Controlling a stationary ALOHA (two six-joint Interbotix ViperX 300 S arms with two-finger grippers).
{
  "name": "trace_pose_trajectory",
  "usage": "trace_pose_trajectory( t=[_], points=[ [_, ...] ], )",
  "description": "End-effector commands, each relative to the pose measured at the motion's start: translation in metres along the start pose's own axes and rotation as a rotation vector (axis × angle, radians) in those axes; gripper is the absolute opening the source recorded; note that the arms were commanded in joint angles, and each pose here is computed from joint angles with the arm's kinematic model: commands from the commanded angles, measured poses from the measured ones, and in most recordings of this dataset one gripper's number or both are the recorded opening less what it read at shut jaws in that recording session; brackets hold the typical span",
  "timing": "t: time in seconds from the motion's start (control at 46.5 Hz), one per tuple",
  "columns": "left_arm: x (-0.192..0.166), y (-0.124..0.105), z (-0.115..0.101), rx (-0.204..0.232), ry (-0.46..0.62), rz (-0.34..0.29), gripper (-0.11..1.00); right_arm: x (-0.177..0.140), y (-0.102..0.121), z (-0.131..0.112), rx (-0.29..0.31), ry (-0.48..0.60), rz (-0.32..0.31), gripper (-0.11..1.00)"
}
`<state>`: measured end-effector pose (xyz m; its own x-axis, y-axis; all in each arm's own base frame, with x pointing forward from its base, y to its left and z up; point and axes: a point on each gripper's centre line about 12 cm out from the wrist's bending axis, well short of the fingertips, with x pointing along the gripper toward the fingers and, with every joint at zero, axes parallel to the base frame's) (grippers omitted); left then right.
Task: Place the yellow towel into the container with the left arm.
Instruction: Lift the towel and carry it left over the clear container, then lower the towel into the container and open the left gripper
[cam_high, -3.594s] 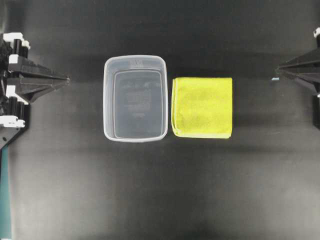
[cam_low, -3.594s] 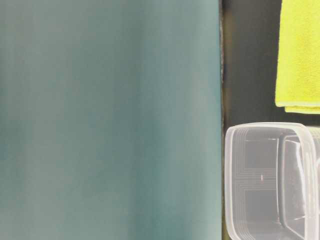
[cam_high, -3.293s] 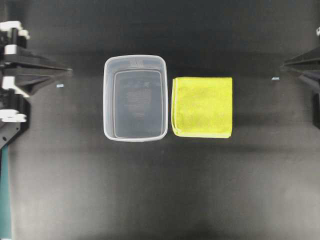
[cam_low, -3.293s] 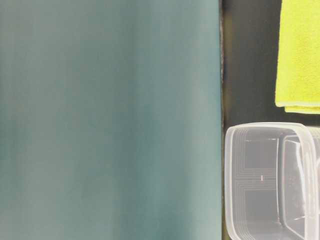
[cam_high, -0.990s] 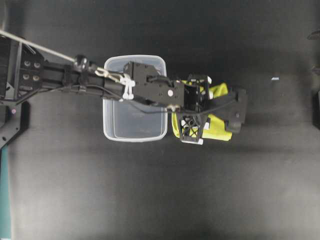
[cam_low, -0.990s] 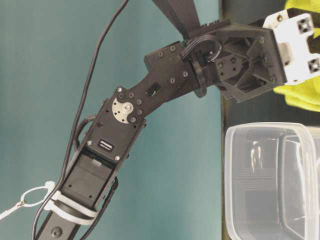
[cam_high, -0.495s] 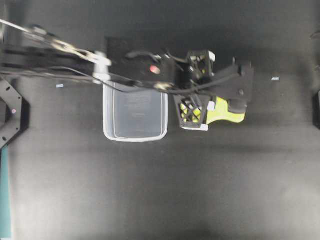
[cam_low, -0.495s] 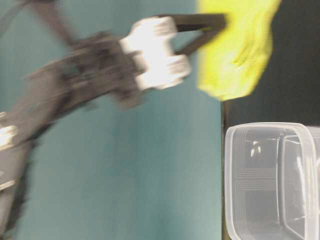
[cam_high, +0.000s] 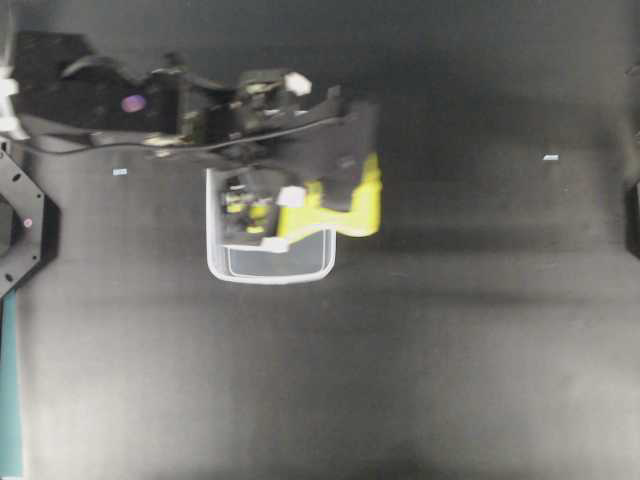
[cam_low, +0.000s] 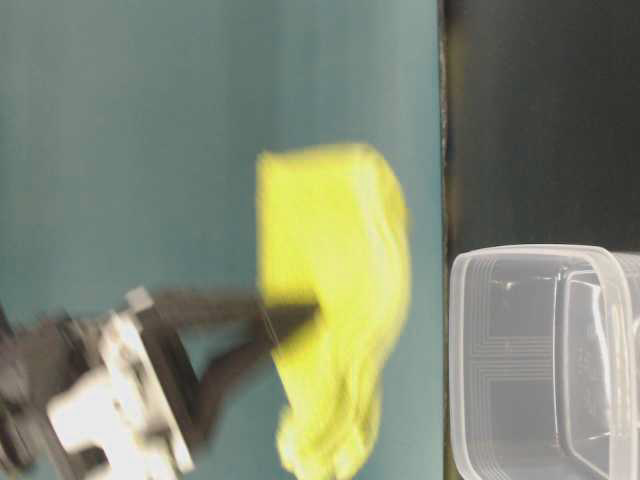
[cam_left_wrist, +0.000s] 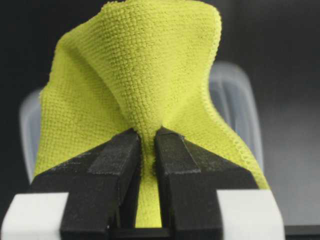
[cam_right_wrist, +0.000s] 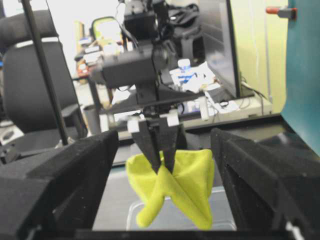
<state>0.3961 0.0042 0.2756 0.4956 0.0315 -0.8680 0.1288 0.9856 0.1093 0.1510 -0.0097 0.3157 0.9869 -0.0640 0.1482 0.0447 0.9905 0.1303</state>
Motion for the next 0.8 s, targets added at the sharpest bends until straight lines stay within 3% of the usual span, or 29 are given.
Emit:
trace_pose_trajectory(
  t=[0.0,0.258,0.775],
  points=[
    [-0.016,0.0,-0.013,0.004,-0.042,0.01,0.07,0.001,0.003,0.008,0.005,-0.026,0.014,0.73],
    [-0.017,0.003,-0.029,-0.009,-0.129,0.032,0.07,0.001,0.004,0.006,0.007,-0.022,0.024,0.71],
    [0.013,0.01,-0.047,-0.009,-0.102,0.041,0.06,0.001,0.004,0.006,0.01,-0.023,0.026,0.71]
  ],
)
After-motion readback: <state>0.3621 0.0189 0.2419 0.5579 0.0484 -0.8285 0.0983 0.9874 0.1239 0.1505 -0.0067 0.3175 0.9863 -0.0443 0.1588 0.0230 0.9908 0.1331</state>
